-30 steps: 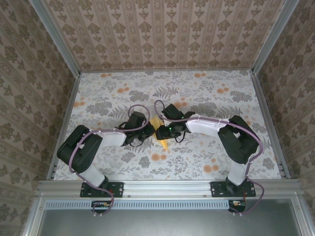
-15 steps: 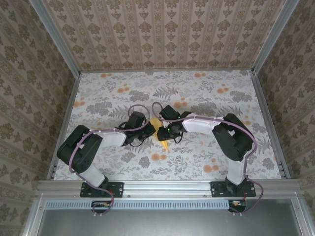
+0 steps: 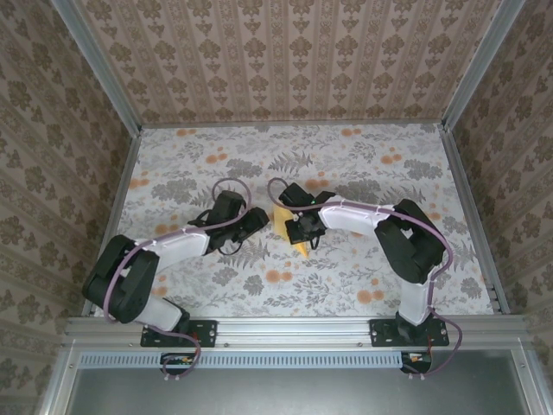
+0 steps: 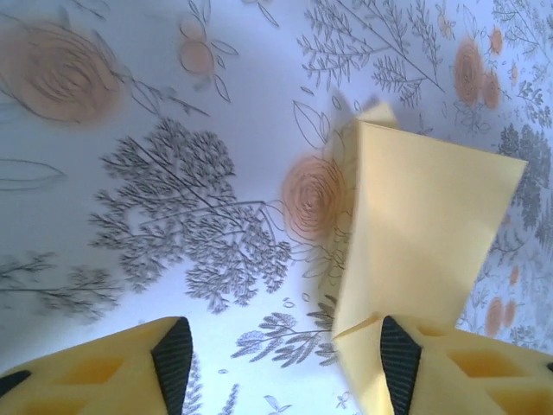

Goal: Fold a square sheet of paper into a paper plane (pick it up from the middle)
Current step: Move the paper plane to the center of the table.

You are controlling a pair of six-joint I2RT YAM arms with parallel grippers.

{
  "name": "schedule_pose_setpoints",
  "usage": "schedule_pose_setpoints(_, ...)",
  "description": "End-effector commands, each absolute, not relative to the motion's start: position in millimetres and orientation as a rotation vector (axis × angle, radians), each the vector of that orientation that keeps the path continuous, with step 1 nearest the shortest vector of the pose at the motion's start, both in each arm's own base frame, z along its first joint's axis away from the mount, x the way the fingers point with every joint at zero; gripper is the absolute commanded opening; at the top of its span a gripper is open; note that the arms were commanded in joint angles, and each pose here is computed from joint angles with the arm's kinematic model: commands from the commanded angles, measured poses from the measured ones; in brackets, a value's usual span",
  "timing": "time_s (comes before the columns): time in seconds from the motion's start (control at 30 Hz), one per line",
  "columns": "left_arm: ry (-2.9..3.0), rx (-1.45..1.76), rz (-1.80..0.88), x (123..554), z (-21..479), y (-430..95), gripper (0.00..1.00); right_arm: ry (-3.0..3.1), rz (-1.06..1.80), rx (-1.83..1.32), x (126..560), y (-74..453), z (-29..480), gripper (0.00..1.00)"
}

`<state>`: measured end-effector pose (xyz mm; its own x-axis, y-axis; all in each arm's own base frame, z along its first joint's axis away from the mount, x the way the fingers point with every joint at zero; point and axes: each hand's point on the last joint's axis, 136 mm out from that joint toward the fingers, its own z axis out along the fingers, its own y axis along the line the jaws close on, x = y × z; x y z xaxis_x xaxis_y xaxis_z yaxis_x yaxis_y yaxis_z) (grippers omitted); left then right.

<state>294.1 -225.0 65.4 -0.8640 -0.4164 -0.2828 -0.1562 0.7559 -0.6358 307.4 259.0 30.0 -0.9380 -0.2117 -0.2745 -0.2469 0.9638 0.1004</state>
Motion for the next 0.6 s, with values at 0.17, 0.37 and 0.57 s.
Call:
schedule_pose_setpoints(0.17, 2.612, -0.435, -0.538, 288, 68, -170, 0.92, 2.84, -0.012, -0.191, 325, 217, 40, 0.12)
schedule_pose_setpoints(0.37, 2.624, -0.428, -0.502, 286, 65, -165, 1.0, 2.879, 0.026, -0.183, 326, 224, 27, 0.18)
schedule_pose_setpoints(0.57, 2.637, -0.428, -0.491, 286, 63, -163, 1.0, 2.905, 0.027, -0.149, 327, 223, 16, 0.19)
